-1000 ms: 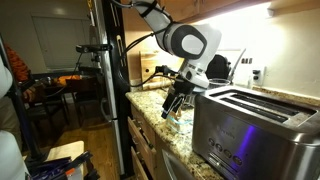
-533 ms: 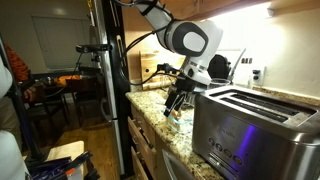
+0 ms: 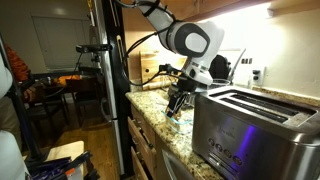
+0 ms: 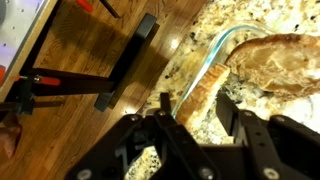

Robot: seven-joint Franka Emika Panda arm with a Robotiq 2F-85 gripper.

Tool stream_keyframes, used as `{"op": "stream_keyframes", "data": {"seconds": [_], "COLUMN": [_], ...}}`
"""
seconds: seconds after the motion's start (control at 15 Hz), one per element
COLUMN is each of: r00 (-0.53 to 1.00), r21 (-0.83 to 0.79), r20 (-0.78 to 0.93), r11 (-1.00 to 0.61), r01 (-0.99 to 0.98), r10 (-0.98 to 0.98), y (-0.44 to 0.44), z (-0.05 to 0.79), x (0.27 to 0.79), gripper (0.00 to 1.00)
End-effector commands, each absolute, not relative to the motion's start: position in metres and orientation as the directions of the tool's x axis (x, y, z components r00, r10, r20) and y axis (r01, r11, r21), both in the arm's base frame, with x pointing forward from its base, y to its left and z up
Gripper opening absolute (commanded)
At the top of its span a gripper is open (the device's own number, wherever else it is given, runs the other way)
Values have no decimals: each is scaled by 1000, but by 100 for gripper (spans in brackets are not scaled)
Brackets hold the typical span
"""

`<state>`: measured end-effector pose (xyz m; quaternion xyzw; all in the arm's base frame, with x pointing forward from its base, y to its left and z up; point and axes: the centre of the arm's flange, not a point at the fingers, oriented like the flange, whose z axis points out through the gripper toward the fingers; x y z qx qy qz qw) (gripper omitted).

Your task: Put the slices of bread in the toaster

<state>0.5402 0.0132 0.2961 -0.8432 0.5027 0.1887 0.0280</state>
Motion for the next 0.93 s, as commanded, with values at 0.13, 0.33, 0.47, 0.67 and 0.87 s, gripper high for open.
{"op": "stream_keyframes", "data": {"seconds": [0.13, 0.33, 0.47, 0.67, 0.87], "r00": [410, 416, 421, 427, 433], "r21": [144, 145, 139, 132, 131], "r20": [-354, -351, -347, -342, -339], "r11": [-482, -488, -490, -492, -498], "r01": [-864, -861, -861, -860, -857], "r10": [-841, -839, -838, -837, -835], "y": [16, 16, 17, 17, 19], "z": [296, 298, 301, 304, 307], "x": [546, 549, 553, 560, 564], "gripper": [45, 12, 8, 8, 9]}}
